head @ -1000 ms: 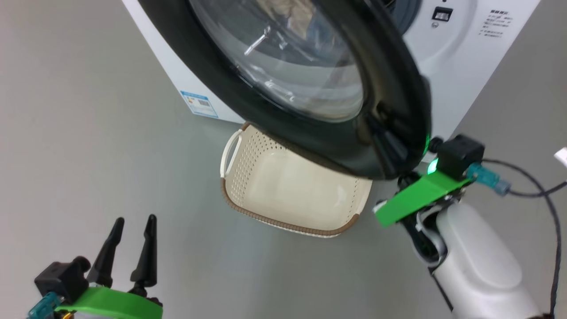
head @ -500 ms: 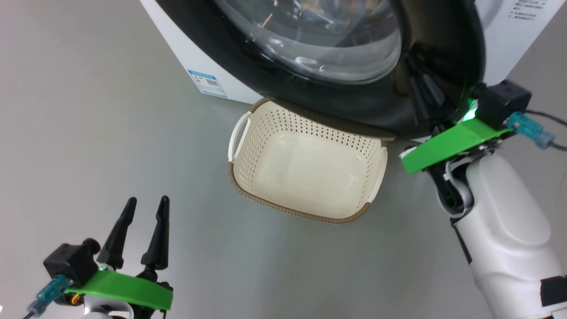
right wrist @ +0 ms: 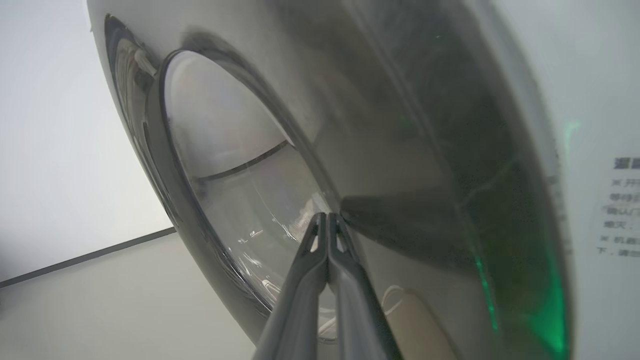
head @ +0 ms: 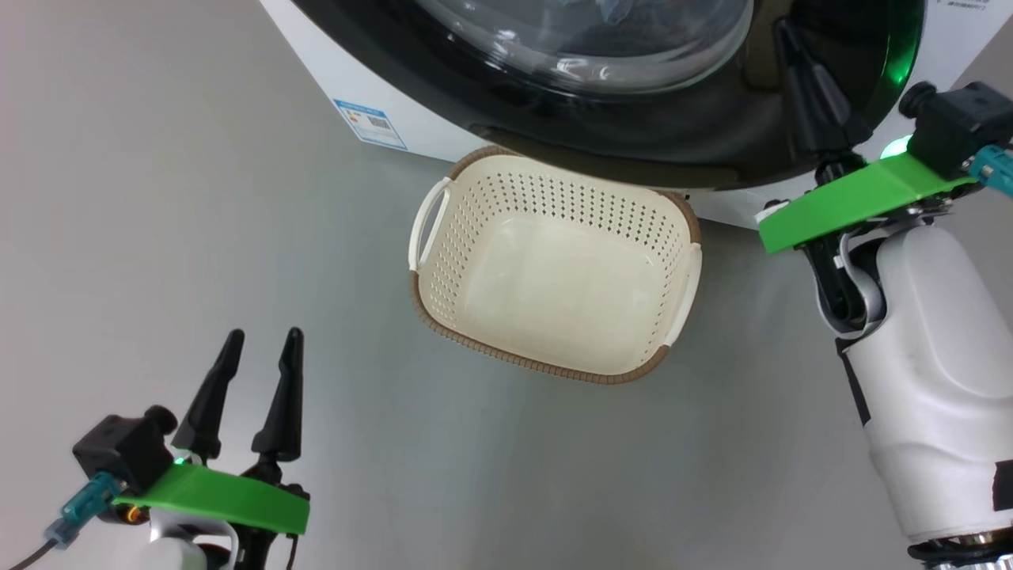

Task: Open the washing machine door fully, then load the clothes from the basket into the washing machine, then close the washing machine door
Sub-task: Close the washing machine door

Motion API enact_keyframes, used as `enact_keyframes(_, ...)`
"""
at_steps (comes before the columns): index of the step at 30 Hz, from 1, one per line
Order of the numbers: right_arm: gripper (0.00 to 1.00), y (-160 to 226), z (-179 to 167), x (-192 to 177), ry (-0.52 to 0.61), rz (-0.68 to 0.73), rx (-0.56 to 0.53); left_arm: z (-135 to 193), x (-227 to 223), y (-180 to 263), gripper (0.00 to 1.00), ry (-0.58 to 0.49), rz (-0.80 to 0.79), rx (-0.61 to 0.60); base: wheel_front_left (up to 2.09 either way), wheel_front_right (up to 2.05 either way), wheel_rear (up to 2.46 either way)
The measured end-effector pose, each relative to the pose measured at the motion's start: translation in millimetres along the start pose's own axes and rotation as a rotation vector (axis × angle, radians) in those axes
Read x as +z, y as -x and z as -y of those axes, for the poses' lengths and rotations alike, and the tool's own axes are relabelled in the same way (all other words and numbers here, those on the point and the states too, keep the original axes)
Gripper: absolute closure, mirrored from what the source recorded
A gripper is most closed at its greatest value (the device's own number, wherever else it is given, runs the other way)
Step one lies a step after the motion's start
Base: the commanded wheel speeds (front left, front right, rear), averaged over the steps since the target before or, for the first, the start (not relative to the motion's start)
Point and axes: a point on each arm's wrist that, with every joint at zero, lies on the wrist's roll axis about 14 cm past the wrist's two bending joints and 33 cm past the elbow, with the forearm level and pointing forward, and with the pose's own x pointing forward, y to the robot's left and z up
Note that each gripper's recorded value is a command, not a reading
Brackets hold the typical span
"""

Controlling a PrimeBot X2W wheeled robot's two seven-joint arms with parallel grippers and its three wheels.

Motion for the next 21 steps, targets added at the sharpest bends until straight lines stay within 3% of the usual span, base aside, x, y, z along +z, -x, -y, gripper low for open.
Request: enact_keyframes(21,1.0,-30.0,22.7,3.6,-0.02,0.062,-0.055,-2.6,-7.5,-14.5,0.0,-0.011,-0.022,0.003,0.0,0.0,0.0)
